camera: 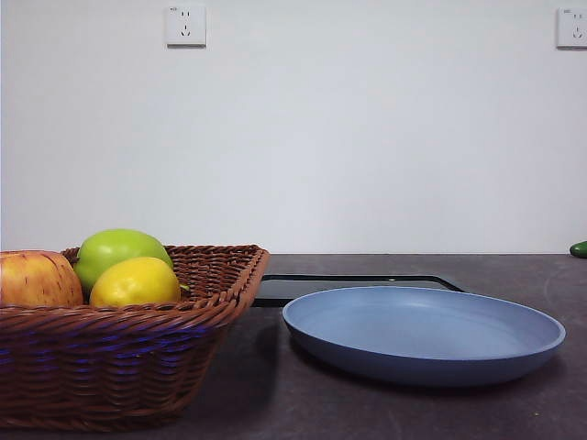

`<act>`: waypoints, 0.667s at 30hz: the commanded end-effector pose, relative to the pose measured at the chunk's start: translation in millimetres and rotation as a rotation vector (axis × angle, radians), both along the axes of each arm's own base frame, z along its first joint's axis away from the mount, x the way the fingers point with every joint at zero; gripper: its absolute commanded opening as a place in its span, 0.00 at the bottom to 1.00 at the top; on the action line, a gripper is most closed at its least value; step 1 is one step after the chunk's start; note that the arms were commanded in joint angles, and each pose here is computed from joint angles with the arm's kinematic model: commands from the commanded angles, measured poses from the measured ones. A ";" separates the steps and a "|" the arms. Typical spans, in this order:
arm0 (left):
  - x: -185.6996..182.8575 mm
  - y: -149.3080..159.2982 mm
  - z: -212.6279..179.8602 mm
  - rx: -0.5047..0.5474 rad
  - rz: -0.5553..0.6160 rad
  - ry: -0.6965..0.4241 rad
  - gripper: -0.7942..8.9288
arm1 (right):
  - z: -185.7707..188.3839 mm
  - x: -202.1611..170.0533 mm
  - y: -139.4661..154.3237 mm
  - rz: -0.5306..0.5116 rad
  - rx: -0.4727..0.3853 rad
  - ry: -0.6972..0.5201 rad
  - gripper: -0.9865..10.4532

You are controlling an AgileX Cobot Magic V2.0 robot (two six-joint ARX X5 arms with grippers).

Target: Take the lemon from the basket,put the lemon in the plate,hand out the plate

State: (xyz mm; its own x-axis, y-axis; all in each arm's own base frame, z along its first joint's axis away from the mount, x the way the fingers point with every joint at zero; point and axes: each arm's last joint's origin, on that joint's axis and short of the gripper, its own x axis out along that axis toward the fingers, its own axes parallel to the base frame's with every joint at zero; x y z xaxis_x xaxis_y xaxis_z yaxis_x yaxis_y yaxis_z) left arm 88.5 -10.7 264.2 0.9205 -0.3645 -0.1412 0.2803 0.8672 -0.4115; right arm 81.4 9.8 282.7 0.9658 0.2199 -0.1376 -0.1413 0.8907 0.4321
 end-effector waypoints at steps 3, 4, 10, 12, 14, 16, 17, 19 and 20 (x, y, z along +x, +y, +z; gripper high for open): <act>14.4 -2.0 32.1 0.092 -0.096 0.011 0.09 | 29.8 4.1 0.8 0.040 -0.131 0.060 0.09; 18.0 -2.6 38.2 0.099 -0.121 0.015 0.09 | 34.3 6.3 1.4 0.061 -0.150 0.086 0.09; 43.6 -5.5 62.4 0.119 -0.245 0.118 0.09 | 47.9 28.0 3.5 0.135 -0.251 0.288 0.09; 52.3 -6.4 64.8 0.138 -0.270 0.186 0.09 | 47.7 37.7 4.3 0.159 -0.283 0.362 0.10; 60.6 -7.6 65.1 0.165 -0.297 0.268 0.09 | 44.7 48.7 6.2 0.218 -0.285 0.438 0.10; 67.1 -9.7 63.8 0.182 -0.327 0.343 0.09 | 39.1 59.6 8.3 0.278 -0.267 0.502 0.10; 69.5 -10.7 62.7 0.188 -0.340 0.368 0.09 | 36.0 64.1 9.0 0.292 -0.260 0.527 0.12; 72.7 -13.0 60.3 0.190 -0.362 0.412 0.09 | 29.6 73.9 9.6 0.298 -0.256 0.579 0.17; 74.1 -14.4 59.2 0.193 -0.375 0.427 0.09 | 26.3 78.8 9.8 0.298 -0.255 0.602 0.20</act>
